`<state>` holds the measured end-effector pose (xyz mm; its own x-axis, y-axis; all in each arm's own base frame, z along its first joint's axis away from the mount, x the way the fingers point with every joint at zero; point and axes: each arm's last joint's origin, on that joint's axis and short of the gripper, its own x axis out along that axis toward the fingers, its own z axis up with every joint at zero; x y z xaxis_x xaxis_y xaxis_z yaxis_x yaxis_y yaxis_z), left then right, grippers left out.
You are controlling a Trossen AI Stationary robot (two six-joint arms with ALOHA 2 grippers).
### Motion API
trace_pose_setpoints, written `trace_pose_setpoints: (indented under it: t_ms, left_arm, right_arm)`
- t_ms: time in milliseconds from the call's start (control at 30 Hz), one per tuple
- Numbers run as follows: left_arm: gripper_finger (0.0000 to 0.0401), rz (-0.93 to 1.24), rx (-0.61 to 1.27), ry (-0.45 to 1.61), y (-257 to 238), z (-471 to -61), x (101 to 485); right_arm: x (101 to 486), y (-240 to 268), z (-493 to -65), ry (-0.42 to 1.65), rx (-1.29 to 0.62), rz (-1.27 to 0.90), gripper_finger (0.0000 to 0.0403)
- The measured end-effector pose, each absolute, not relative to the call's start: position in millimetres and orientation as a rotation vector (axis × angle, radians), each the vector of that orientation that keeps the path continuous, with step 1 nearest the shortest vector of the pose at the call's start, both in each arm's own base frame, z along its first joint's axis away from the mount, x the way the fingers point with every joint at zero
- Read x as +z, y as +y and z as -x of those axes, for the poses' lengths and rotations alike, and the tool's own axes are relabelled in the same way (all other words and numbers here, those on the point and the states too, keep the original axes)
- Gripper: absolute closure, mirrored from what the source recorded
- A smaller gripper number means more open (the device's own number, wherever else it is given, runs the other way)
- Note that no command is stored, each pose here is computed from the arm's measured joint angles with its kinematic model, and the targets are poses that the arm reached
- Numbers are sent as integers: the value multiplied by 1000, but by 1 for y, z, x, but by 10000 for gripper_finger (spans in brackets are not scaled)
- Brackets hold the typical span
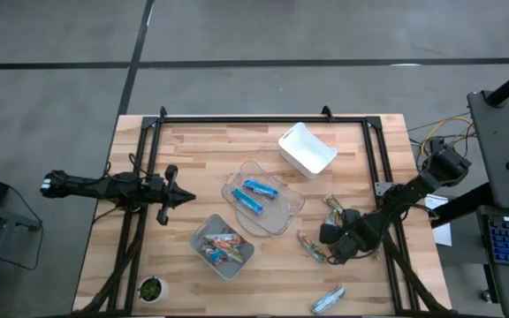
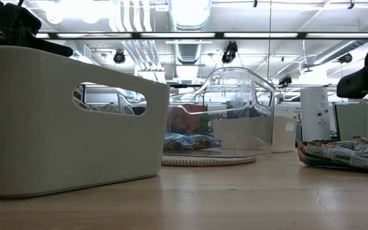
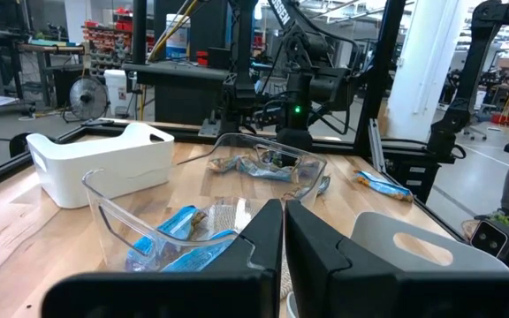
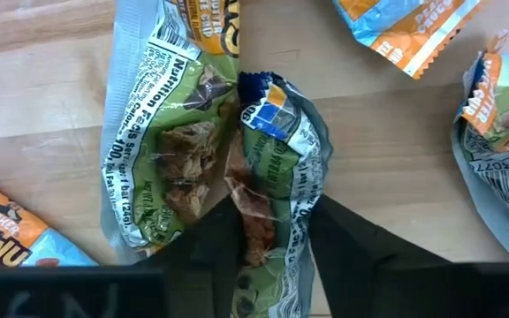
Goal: Pick and place Granola Bars by type
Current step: Put the blue granola bar into the transparent bin
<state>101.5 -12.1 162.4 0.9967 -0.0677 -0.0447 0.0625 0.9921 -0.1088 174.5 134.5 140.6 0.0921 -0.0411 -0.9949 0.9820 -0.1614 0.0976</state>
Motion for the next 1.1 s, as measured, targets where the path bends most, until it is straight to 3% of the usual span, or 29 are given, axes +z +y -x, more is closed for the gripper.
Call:
trace_pose_setpoints:
  t_ms: [333, 1100]
  left_arm:
    - [401, 108, -65, 48, -12, -101, 162]
    - [401, 108, -65, 49, -12, -101, 162]
  right_arm:
    - [141, 134, -174, 1028, -1262, -1334, 335]
    - [187, 140, -189, 890, -1005, -1350, 340]
